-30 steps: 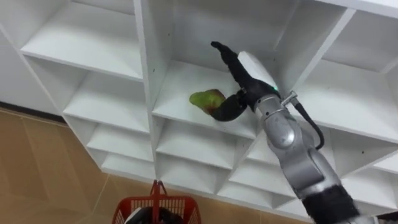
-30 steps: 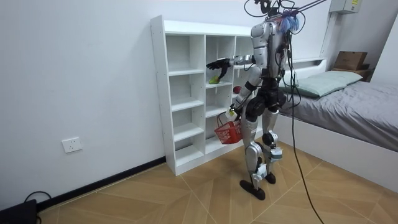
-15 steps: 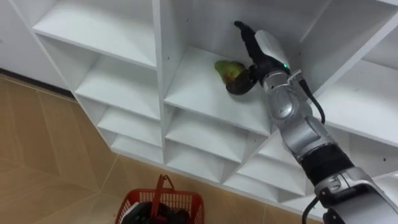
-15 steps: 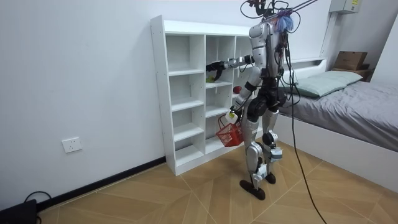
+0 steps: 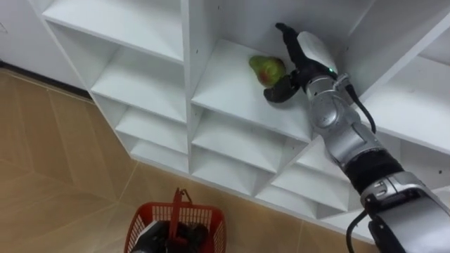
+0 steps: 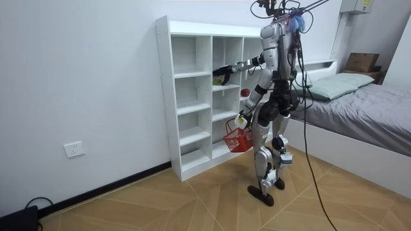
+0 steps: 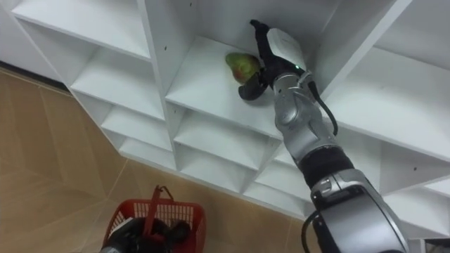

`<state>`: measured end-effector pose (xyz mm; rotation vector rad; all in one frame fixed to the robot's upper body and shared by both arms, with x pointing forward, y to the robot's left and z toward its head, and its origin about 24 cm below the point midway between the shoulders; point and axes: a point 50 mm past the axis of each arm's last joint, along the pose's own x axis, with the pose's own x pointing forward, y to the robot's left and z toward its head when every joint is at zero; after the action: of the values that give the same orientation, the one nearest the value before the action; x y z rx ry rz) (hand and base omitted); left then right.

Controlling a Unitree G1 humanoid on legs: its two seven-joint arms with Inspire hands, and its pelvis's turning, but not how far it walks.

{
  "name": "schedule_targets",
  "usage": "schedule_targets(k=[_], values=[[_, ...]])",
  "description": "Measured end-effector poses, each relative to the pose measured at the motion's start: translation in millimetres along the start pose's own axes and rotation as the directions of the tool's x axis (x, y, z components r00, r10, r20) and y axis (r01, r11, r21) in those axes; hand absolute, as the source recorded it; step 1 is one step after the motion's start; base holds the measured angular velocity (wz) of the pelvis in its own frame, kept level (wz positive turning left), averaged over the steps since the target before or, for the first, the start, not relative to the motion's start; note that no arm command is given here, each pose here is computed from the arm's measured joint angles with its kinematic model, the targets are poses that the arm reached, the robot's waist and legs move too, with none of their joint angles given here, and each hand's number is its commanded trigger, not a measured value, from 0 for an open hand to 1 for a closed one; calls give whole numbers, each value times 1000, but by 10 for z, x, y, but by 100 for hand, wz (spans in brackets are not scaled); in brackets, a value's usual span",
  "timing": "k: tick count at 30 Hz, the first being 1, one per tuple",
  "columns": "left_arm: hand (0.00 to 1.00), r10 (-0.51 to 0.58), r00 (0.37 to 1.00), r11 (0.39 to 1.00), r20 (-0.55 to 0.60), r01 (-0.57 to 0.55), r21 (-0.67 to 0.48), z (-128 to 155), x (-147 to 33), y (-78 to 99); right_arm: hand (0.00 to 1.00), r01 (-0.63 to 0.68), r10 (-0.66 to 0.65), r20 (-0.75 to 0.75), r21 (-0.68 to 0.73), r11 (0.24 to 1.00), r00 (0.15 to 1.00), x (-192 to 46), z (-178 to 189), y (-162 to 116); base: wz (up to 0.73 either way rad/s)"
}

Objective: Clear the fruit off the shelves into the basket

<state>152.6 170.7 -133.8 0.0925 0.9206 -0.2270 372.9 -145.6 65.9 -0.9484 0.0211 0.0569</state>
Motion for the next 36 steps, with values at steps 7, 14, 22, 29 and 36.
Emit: schedule_targets(k=[7,14,22,29,36], values=[[100,0,1000,1000,-1,0,4,-2,0,-2,0,-9,9,-15,-1,1000,1000,0,-35,2,0],[100,0,1000,1000,-1,0,3,-2,0,-2,0,-9,9,-15,-2,1000,1000,0,-37,0,0],[100,-1,1000,1000,2,1,5,10,4,-4,0,-8,8,-15,-5,1000,1000,0,-38,-4,0],[100,0,1000,1000,4,0,7,23,8,-1,0,-6,5,-12,-10,1000,1000,5,-31,-13,0],[100,2,1000,1000,-4,-2,7,22,19,9,0,-14,14,-14,-13,1000,1000,5,-33,-8,0]])
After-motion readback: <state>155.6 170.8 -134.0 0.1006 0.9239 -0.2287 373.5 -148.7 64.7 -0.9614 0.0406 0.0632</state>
